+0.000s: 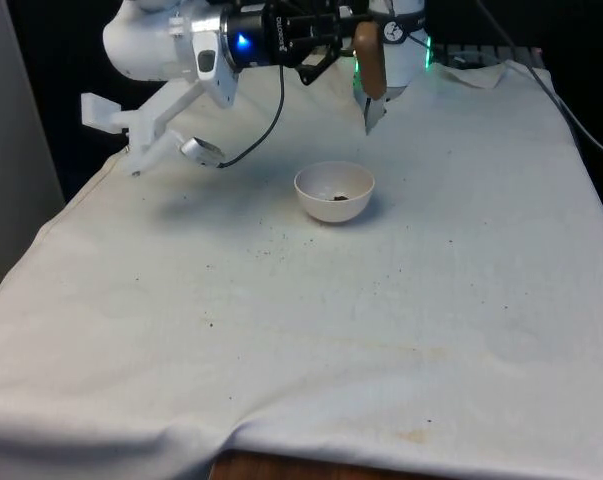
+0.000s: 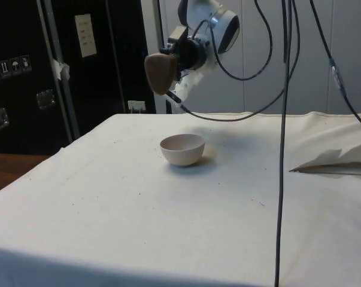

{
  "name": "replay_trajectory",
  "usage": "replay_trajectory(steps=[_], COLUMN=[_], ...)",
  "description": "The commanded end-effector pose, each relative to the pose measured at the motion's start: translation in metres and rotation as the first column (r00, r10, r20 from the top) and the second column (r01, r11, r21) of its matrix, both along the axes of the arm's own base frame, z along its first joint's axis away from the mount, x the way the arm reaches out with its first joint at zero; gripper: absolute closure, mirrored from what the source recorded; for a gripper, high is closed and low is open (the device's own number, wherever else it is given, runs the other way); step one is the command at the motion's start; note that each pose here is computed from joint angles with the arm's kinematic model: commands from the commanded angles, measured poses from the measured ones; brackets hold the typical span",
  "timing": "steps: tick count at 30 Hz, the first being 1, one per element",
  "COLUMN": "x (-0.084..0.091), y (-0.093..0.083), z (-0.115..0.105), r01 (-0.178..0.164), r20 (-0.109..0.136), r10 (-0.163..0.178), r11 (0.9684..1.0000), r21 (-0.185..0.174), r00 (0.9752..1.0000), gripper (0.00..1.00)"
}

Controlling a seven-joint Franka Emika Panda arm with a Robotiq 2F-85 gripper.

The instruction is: Pour the coffee beans from the cup into the bowl.

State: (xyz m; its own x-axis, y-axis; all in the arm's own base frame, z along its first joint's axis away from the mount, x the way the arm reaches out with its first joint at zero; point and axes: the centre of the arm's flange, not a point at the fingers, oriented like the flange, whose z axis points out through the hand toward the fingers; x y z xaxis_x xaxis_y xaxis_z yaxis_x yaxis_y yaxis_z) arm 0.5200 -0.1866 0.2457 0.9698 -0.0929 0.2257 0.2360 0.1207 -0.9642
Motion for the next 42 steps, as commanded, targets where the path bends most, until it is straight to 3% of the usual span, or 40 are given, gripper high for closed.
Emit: replay_trajectory(steps=[1, 4, 9, 10, 11, 17, 18, 20, 25, 26, 27, 33, 34, 35, 42], x=[0.0, 0.005, 0.012, 0.012, 0.014, 0.024, 0.02, 0.026, 0.035, 0.033, 0.036, 0.044, 0.044, 0.045, 0.051], y=[0.0, 0.006, 0.012, 0.013, 0.014, 0.023, 0.019, 0.025, 0.033, 0.031, 0.034, 0.043, 0.041, 0.044, 0.055], z=[0.0, 0.003, 0.005, 0.004, 0.006, 0.008, 0.005, 0.009, 0.011, 0.008, 0.011, 0.013, 0.012, 0.013, 0.016], r01=[0.0, 0.0, -0.004, -0.007, -0.004, -0.013, -0.014, -0.014, -0.02, -0.023, -0.02, -0.027, -0.03, -0.028, -0.04], r20=[0.0, -0.011, -0.011, -0.003, -0.013, -0.015, -0.005, -0.016, -0.017, -0.01, -0.019, -0.022, -0.012, -0.022, -0.019], r10=[0.0, 0.0, 0.003, 0.007, 0.003, 0.011, 0.013, 0.012, 0.017, 0.021, 0.018, 0.023, 0.028, 0.024, 0.036], r11=[1.0, 0.9993, 0.9978, 0.9983, 0.997, 0.9932, 0.9957, 0.9918, 0.9869, 0.9896, 0.9861, 0.9793, 0.9822, 0.9779, 0.9684], r21=[0.0, -0.037, -0.066, -0.058, -0.077, -0.116, -0.091, -0.127, -0.16, -0.142, -0.165, -0.201, -0.185, -0.207, -0.246], r00=[1.0, 0.9999, 0.9999, 1.0, 0.9999, 0.9998, 0.9999, 0.9998, 0.9997, 0.9997, 0.9997, 0.9995, 0.9995, 0.9995, 0.9992], gripper=[1.0, 1.0, 1.0, 1.0, 1.0, 1.0, 1.0, 1.0, 1.0, 1.0, 1.0, 1.0, 1.0, 1.0, 1.0])
